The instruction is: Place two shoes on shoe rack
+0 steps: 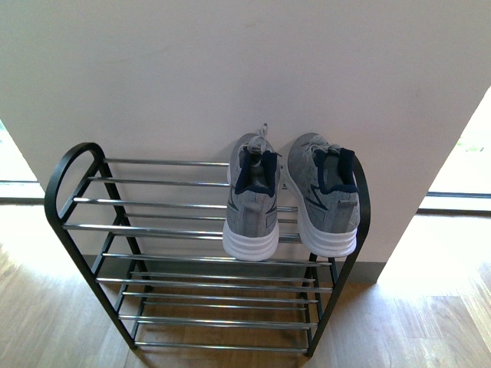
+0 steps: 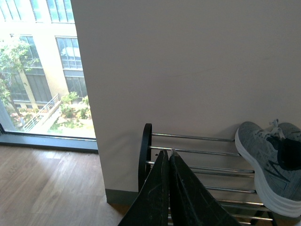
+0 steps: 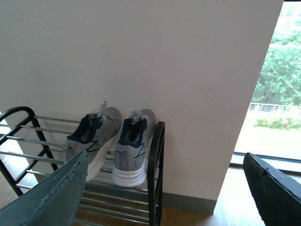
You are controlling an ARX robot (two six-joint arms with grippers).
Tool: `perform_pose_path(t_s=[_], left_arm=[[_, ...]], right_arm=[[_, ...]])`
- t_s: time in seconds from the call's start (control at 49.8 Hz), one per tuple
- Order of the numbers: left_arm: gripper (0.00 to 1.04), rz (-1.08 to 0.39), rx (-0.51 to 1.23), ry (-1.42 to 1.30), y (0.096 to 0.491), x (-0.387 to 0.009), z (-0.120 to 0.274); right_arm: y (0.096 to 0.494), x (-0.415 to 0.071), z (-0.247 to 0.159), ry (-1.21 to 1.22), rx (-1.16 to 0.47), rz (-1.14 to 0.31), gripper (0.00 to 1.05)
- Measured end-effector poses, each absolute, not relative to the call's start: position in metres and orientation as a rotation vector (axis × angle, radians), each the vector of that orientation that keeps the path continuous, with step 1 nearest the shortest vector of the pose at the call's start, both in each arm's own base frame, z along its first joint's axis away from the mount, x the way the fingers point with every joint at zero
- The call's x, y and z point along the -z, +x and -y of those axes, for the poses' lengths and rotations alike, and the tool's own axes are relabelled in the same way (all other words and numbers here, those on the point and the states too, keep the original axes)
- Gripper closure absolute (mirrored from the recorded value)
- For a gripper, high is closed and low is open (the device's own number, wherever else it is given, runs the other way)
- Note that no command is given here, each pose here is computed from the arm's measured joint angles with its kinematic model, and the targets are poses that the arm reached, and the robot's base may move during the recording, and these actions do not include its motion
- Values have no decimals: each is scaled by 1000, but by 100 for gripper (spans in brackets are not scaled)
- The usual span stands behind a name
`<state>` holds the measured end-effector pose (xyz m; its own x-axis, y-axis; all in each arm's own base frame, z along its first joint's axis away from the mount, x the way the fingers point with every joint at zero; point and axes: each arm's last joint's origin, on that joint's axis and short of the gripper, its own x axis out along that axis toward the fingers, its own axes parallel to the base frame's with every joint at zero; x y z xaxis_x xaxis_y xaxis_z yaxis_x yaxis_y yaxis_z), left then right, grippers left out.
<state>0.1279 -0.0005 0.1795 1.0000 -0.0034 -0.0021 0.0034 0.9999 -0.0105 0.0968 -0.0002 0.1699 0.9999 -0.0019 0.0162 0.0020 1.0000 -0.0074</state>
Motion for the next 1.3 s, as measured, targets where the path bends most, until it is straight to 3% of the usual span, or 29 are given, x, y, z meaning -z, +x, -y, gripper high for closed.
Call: perform_pose_path(t_s=[1.185,1.225,1.305], left_arm=[[104,-3,3,-10,98,-167,0],[101,-3,3,-10,98,-167,0],[83,-2,3,-10,98,-167,0]], right_arm=[[97,-170,0,-7,2,16,9],[97,-170,0,-7,2,16,9],[97,-170,0,-7,2,16,9]])
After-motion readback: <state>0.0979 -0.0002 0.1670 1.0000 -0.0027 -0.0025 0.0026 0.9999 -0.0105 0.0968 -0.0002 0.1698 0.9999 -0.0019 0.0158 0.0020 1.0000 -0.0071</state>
